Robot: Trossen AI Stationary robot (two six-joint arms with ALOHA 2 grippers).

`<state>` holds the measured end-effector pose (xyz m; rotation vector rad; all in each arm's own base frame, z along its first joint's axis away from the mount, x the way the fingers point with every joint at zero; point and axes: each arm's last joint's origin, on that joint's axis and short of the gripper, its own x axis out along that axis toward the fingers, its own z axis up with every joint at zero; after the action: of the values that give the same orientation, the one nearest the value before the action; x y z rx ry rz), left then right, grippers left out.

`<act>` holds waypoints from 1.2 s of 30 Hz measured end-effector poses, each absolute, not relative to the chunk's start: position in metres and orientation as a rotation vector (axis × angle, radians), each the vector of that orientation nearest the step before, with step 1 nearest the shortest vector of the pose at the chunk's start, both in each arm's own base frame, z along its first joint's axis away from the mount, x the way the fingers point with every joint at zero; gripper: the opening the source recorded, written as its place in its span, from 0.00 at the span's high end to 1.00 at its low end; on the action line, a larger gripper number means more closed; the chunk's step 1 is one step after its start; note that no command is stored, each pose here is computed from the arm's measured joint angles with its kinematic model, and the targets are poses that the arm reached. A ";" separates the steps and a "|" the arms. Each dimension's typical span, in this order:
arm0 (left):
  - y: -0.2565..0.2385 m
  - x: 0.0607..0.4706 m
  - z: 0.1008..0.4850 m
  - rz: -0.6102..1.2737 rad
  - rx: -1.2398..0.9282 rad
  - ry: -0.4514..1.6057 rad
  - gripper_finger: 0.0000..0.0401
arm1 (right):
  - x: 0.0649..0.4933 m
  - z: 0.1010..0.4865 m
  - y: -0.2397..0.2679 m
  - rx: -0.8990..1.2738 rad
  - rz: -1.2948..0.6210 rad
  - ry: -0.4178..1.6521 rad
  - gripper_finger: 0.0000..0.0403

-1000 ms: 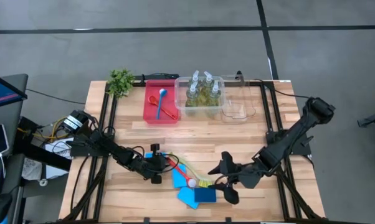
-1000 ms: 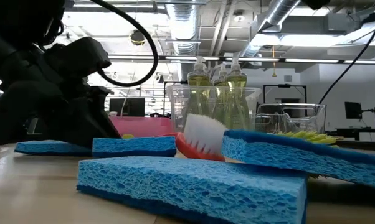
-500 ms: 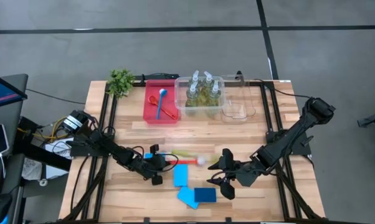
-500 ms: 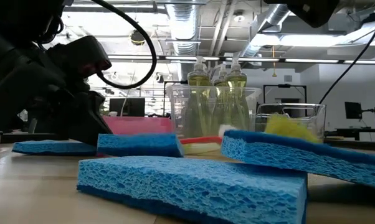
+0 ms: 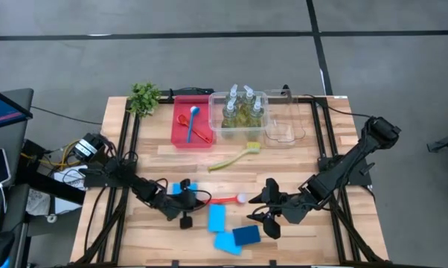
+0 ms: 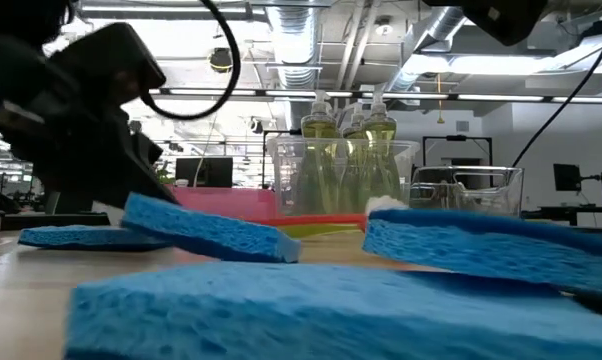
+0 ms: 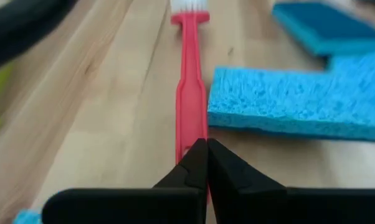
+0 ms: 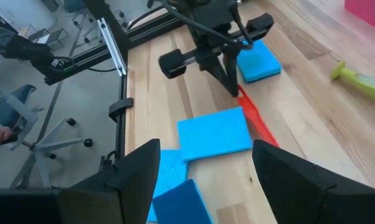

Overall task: Pick & Place Kitchen Sink Supplies
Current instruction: Put the red toilet brush into the red bin

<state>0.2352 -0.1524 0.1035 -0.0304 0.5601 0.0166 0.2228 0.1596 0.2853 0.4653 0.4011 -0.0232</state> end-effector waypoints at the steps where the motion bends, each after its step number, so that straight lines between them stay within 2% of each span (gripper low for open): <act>1: -0.154 0.236 0.105 0.010 -0.043 0.541 0.99 | 0.223 0.285 0.160 0.471 -0.025 0.401 0.38; 12: -0.158 0.244 0.127 0.029 -0.162 0.331 0.99 | 0.223 0.287 0.160 0.488 -0.018 0.387 0.38; 23: -0.158 0.244 0.133 0.034 -0.204 0.311 0.97 | 0.224 0.288 0.161 0.495 -0.014 0.377 0.38; 27: -0.158 0.244 0.132 0.007 -0.206 0.326 0.91 | 0.224 0.288 0.161 0.498 -0.012 0.374 0.38; 36: -0.154 0.239 0.119 0.018 -0.121 0.462 0.73 | 0.224 0.288 0.161 0.497 -0.012 0.374 0.38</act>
<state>0.2389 -0.1538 0.1189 -0.1213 0.4619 0.0184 0.2237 0.1608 0.2883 0.4971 0.3741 -0.0123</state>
